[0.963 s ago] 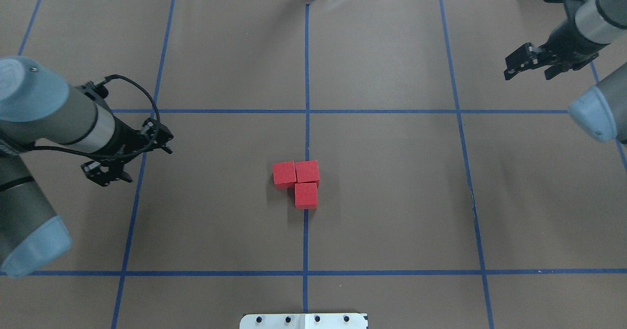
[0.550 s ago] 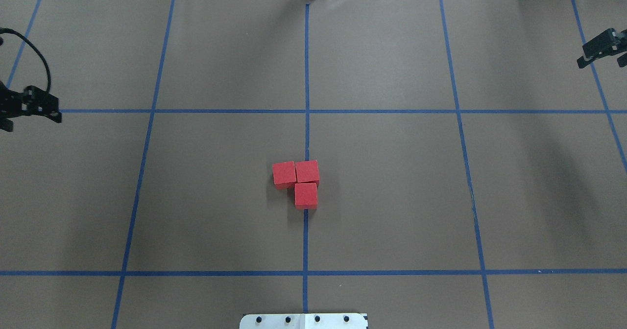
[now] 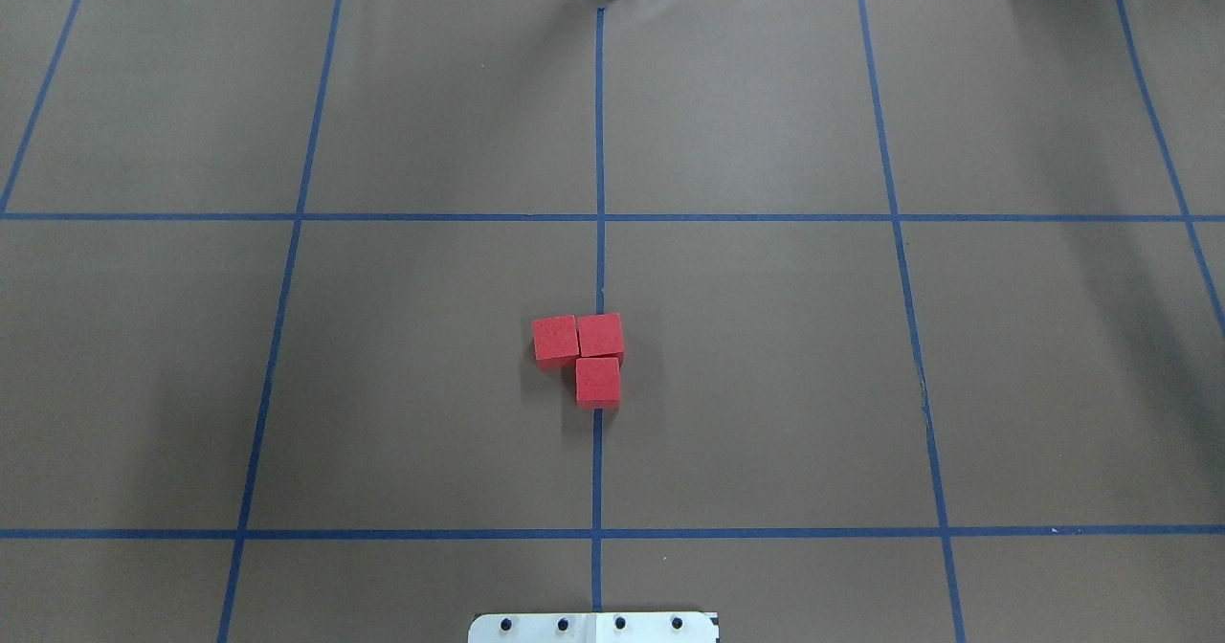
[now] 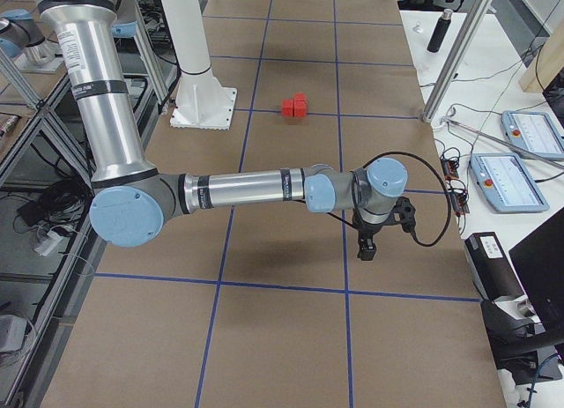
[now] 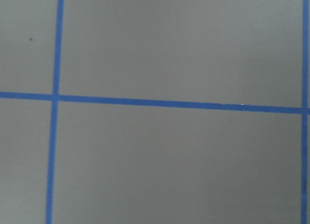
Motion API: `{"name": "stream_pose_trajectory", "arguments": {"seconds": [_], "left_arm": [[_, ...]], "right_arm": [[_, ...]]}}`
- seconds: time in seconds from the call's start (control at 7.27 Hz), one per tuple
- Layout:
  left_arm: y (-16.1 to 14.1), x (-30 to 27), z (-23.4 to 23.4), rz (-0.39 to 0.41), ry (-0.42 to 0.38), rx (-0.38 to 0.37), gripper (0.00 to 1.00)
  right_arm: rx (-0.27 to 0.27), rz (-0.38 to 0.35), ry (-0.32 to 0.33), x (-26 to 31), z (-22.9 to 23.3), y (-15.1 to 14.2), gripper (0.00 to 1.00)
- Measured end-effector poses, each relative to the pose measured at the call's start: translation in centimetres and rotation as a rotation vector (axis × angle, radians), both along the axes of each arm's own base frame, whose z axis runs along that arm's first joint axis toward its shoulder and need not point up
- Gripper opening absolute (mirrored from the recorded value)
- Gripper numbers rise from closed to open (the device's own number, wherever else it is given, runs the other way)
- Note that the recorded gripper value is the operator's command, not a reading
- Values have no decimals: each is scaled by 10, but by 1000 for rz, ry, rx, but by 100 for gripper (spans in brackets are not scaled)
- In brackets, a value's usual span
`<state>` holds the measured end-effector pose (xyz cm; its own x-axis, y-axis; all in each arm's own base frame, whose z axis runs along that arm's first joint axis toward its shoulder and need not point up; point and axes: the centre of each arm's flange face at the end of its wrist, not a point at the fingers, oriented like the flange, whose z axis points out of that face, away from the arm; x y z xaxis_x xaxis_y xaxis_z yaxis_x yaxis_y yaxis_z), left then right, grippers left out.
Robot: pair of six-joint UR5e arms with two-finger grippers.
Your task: Form red blocks into L shape at center
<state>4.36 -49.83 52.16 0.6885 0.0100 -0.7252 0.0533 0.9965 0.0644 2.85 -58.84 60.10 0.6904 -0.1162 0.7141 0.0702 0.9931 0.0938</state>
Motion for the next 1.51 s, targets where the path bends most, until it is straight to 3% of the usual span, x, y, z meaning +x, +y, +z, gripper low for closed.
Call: {"name": "stream_pose_trajectory", "arguments": {"seconds": [1.51], "left_arm": [[2,-15,9,-13,-11,-1,100]], "right_arm": [[-8,-10,13,15,27,20,100]]}}
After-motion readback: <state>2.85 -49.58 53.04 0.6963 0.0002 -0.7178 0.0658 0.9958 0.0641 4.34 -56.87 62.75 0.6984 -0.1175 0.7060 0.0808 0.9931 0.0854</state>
